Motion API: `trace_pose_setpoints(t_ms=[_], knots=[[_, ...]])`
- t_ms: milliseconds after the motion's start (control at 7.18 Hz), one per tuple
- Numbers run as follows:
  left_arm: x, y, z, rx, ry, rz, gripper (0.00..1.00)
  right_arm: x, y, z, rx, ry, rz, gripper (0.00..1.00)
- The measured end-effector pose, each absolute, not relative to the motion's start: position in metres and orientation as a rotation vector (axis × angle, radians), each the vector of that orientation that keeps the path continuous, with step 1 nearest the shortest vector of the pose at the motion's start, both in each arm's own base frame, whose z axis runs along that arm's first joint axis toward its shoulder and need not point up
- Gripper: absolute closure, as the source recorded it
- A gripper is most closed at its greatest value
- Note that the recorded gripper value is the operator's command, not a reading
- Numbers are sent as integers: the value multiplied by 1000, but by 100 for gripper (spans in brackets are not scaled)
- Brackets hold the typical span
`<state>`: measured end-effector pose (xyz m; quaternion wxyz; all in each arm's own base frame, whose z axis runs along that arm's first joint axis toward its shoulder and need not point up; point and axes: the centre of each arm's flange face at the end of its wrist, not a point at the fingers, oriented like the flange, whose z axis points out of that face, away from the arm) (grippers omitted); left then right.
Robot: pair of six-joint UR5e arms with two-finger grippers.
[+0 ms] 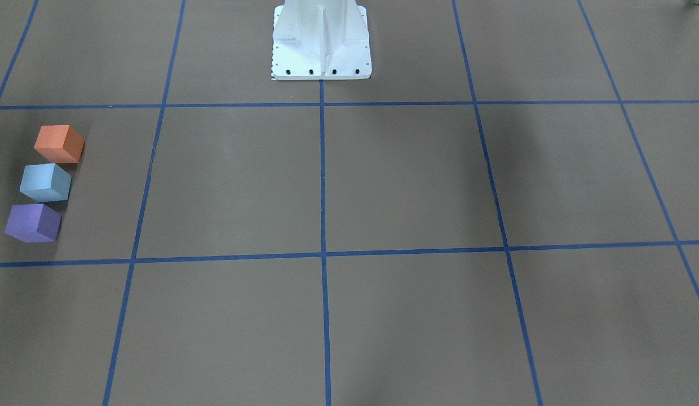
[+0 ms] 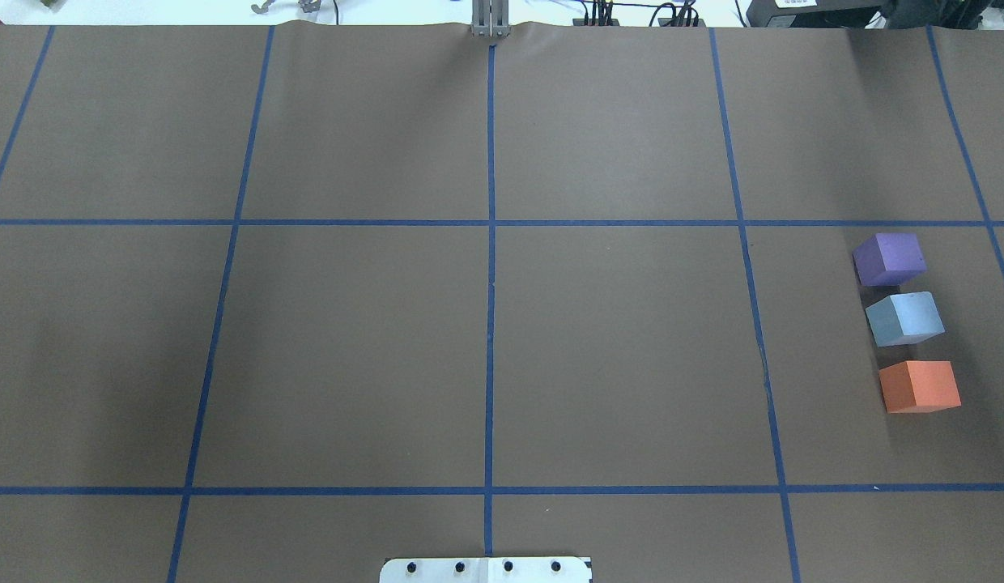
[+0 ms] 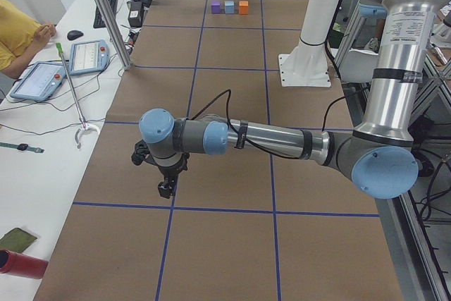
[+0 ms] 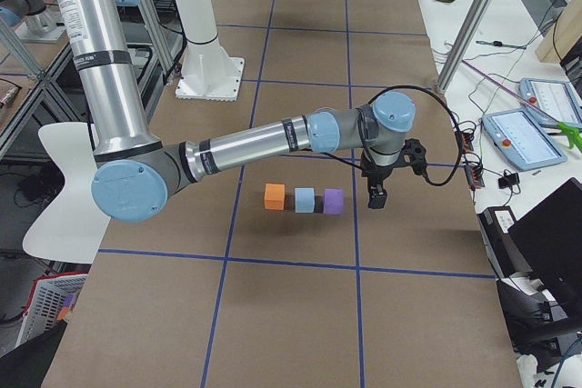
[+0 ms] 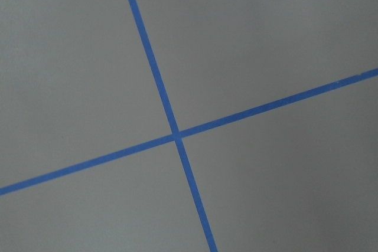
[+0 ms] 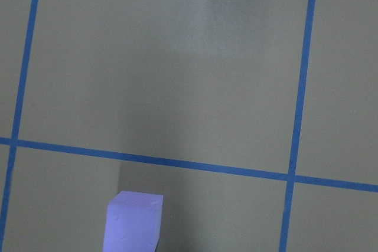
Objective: Place blue block between orange and purple blocks
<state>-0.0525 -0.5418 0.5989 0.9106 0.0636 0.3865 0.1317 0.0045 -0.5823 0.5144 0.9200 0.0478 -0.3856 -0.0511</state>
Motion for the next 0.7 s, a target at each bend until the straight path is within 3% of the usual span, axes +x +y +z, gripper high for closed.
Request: trace_pose_setpoints(t_ms=[696], knots=[[-53, -538, 587, 153, 795, 274, 0, -1, -585, 513, 103, -784, -123, 0]])
